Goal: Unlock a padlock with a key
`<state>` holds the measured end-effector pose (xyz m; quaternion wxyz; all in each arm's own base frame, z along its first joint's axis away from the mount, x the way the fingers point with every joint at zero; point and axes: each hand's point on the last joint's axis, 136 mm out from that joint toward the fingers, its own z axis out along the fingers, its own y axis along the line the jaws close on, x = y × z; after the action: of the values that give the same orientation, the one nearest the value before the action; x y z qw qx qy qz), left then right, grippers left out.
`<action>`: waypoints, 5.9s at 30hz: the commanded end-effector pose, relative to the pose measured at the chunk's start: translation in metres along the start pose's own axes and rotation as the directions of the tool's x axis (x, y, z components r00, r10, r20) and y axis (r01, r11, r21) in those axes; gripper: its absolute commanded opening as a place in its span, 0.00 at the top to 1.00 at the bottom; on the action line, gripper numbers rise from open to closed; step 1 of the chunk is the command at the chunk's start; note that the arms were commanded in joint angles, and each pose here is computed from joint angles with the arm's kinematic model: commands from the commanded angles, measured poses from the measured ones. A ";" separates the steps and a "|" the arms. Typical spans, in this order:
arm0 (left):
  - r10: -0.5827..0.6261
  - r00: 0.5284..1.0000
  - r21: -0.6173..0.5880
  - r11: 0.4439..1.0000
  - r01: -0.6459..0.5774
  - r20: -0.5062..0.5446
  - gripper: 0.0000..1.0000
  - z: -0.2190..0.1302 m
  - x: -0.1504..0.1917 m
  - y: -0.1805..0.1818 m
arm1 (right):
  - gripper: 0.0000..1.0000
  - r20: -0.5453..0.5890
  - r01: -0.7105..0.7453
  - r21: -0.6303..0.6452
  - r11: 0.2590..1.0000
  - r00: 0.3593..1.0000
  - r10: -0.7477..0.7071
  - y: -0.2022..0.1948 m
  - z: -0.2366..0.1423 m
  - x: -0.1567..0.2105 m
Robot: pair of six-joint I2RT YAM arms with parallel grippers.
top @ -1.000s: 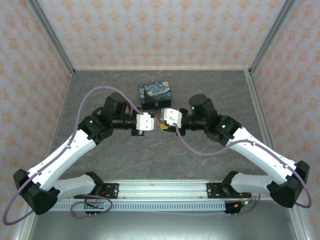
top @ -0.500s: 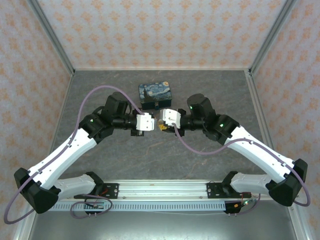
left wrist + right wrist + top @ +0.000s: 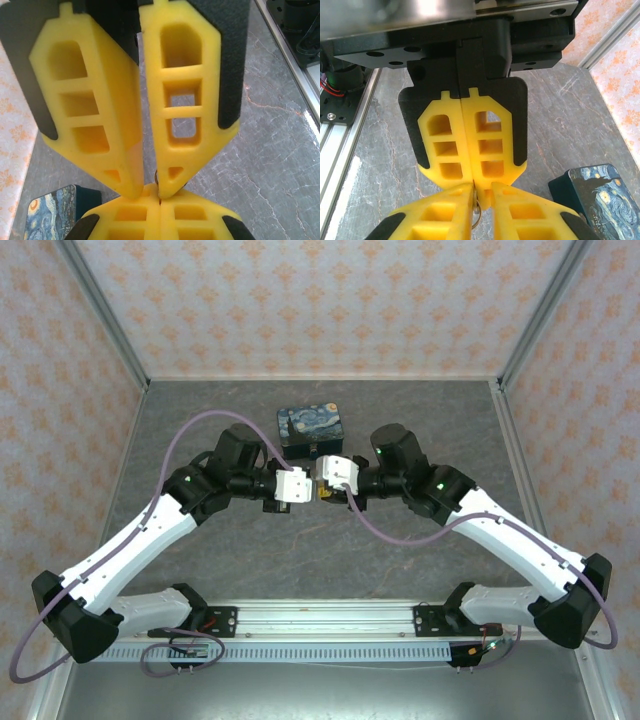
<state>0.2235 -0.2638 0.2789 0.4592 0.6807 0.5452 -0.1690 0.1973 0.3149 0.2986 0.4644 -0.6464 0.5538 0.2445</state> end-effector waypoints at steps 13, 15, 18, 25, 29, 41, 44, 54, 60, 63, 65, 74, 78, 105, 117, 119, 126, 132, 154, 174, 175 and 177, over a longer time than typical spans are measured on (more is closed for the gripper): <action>0.051 0.997 -0.010 0.999 -0.050 0.052 1.00 -0.007 -0.017 0.000 | 0.81 -0.069 0.013 -0.009 1.000 0.998 -0.013 0.007 0.002 0.018; 0.050 0.997 -0.007 0.999 -0.050 0.052 1.00 -0.007 -0.017 -0.001 | 0.81 -0.068 0.011 -0.010 1.000 0.998 -0.011 0.007 0.002 0.018; 0.051 0.997 -0.008 0.999 -0.051 0.055 1.00 -0.008 -0.018 -0.001 | 0.82 -0.053 0.005 -0.018 1.000 0.999 -0.006 0.007 0.002 0.013; 0.058 0.996 -0.019 0.998 -0.057 0.066 1.00 -0.011 -0.020 -0.001 | 0.99 -0.067 -0.029 -0.024 0.999 0.997 0.027 0.006 0.003 0.013; 0.052 0.996 -0.028 0.998 -0.050 0.078 1.00 -0.011 -0.021 -0.001 | 1.00 -0.061 -0.074 -0.012 0.997 0.995 0.073 0.002 0.000 0.015; -0.044 0.995 -0.072 0.996 0.050 0.085 0.45 -0.008 -0.015 0.003 | 1.00 0.121 -0.217 0.096 0.972 0.971 0.205 -0.024 -0.027 0.013; -0.133 0.982 -0.148 0.977 0.152 0.133 0.43 -0.009 -0.018 0.017 | 1.00 0.222 -0.289 0.144 0.946 0.941 0.254 -0.036 -0.038 0.006; -0.569 0.593 -0.210 0.597 0.775 0.570 0.39 -0.043 -0.039 0.088 | 1.00 0.633 -0.611 0.145 0.778 0.662 0.402 -0.074 -0.080 -0.032; -0.643 0.289 -0.051 0.362 0.931 0.709 0.36 -0.071 -0.051 0.110 | 1.00 0.805 -0.744 0.007 0.669 0.401 0.437 -0.089 -0.108 -0.043; -0.672 0.108 0.082 0.246 0.966 0.733 0.33 -0.080 -0.058 0.118 | 1.00 0.842 -0.777 -0.078 0.624 0.284 0.458 -0.092 -0.117 -0.044; -0.687 -0.005 0.173 0.175 0.969 0.726 0.32 -0.080 -0.063 0.124 | 1.00 0.854 -0.790 -0.134 0.598 0.214 0.475 -0.094 -0.120 -0.044; -0.748 -0.252 0.442 0.061 0.895 0.615 0.38 -0.056 -0.083 0.142 | 1.00 0.830 -0.805 -0.263 0.532 0.092 0.550 -0.096 -0.110 -0.045; -0.752 -0.265 0.452 0.048 0.891 0.603 0.40 -0.049 -0.082 0.145 | 1.00 0.826 -0.803 -0.270 0.531 0.091 0.557 -0.095 -0.104 -0.047; -0.779 -0.266 0.457 0.029 0.889 0.568 0.61 -0.031 -0.075 0.138 | 1.00 0.813 -0.801 -0.298 0.520 0.073 0.578 -0.102 -0.080 -0.051; -0.797 -0.238 0.448 0.045 0.893 0.555 0.80 -0.027 -0.080 0.136 | 1.00 0.812 -0.802 -0.317 0.506 0.046 0.582 -0.106 -0.078 -0.051; -0.797 -0.237 0.447 0.046 0.893 0.555 0.85 -0.027 -0.080 0.136 | 1.00 0.809 -0.805 -0.319 0.501 0.045 0.586 -0.107 -0.075 -0.050; -0.789 -0.129 0.335 0.101 0.937 0.601 1.00 -0.034 -0.075 0.133 | 0.74 0.798 -0.834 -0.278 0.476 0.075 0.598 -0.102 -0.071 -0.037; -0.797 0.120 0.113 0.230 0.967 0.591 1.00 -0.039 -0.066 0.119 | 0.38 0.776 -0.885 -0.125 0.449 0.194 0.599 -0.089 -0.076 -0.005; -0.825 0.464 0.063 0.508 0.859 0.321 1.00 -0.024 -0.091 0.089 | 0.29 0.514 -0.784 -0.403 0.471 0.232 0.826 -0.068 -0.075 -0.028; -0.827 0.465 0.064 0.508 0.859 0.315 1.00 -0.020 -0.089 0.090 | 0.58 0.486 -0.763 -0.406 0.503 0.286 0.826 -0.059 -0.064 -0.039; -0.827 0.467 0.065 0.509 0.858 0.315 1.00 -0.020 -0.090 0.090 | 0.59 0.487 -0.761 -0.407 0.505 0.287 0.825 -0.059 -0.064 -0.040; -0.828 0.467 0.064 0.509 0.859 0.312 1.00 -0.019 -0.089 0.090 | 0.61 0.488 -0.760 -0.406 0.508 0.290 0.823 -0.059 -0.064 -0.041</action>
<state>0.2730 -0.2959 0.3805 0.4204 0.2454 0.7544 -0.4404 0.2354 0.2745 0.3599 0.3877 -0.1592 0.6203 0.6630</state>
